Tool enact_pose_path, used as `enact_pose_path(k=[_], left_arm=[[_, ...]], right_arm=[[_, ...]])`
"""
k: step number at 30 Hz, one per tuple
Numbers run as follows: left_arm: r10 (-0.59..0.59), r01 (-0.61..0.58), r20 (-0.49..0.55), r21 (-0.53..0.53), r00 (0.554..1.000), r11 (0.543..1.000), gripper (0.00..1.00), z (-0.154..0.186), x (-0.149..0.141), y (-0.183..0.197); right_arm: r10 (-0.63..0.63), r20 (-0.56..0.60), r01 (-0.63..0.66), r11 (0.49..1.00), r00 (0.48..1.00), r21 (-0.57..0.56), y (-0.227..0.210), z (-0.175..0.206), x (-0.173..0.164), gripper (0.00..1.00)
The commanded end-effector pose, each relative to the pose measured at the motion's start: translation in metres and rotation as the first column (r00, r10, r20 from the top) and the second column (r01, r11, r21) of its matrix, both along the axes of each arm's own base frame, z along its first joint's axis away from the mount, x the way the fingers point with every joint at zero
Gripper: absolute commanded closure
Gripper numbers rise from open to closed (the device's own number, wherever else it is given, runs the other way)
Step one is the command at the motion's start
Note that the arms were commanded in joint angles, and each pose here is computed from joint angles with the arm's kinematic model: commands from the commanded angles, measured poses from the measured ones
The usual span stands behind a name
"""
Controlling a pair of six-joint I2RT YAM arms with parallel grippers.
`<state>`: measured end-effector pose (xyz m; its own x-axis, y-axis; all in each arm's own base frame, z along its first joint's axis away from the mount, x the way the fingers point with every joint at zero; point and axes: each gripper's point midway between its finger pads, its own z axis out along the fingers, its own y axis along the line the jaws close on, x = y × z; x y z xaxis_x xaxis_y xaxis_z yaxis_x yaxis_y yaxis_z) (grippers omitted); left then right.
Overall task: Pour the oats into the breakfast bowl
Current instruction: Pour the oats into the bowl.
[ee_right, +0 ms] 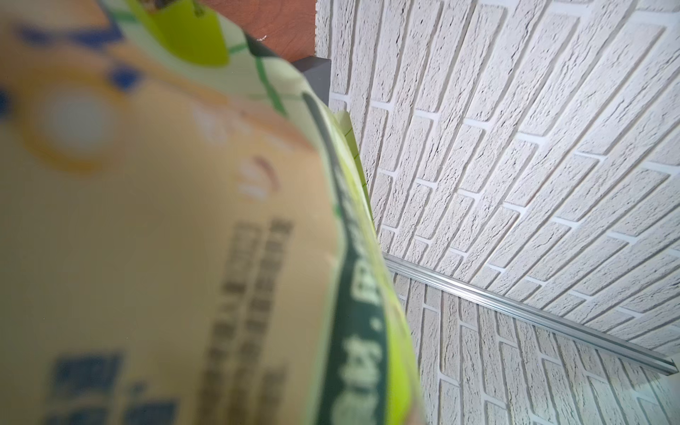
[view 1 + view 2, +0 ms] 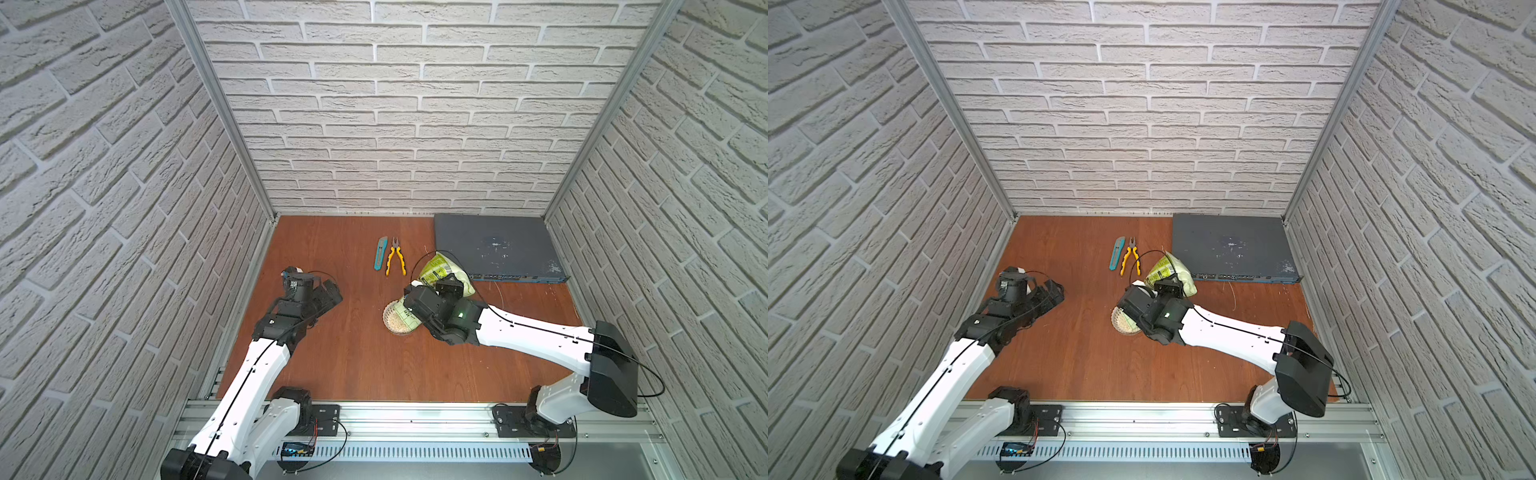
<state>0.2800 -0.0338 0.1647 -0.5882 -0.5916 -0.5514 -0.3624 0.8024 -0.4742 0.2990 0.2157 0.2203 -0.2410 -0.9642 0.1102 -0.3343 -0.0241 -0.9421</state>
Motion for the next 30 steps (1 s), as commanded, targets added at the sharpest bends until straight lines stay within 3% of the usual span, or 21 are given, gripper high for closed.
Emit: enact_pose_path(k=[1, 10, 20, 30], left_arm=[[0.006, -0.005, 0.018, -0.007, 1.000, 1.000, 0.02, 0.003, 0.003, 0.001], [0.004, -0.004, 0.019, -0.005, 1.000, 1.000, 0.02, 0.003, 0.005, 0.001], [0.005, -0.004, 0.018, -0.009, 1.000, 1.000, 0.02, 0.003, 0.005, 0.001], [0.001, -0.001, 0.021, -0.012, 1.000, 1.000, 0.02, 0.004, 0.005, 0.001]], right_arm=[[-0.071, 0.153, 0.057, 0.994, 0.986, 0.094, 0.003, 0.040, 0.006, 0.96], [-0.077, 0.174, 0.042, 0.980, 0.982, 0.197, 0.001, 0.063, 0.005, 0.97], [-0.073, 0.144, 0.063, 0.996, 0.987, 0.068, 0.004, 0.033, 0.006, 0.96], [-0.083, 0.161, 0.039, 0.964, 0.983, 0.264, -0.005, 0.067, 0.004, 0.96]])
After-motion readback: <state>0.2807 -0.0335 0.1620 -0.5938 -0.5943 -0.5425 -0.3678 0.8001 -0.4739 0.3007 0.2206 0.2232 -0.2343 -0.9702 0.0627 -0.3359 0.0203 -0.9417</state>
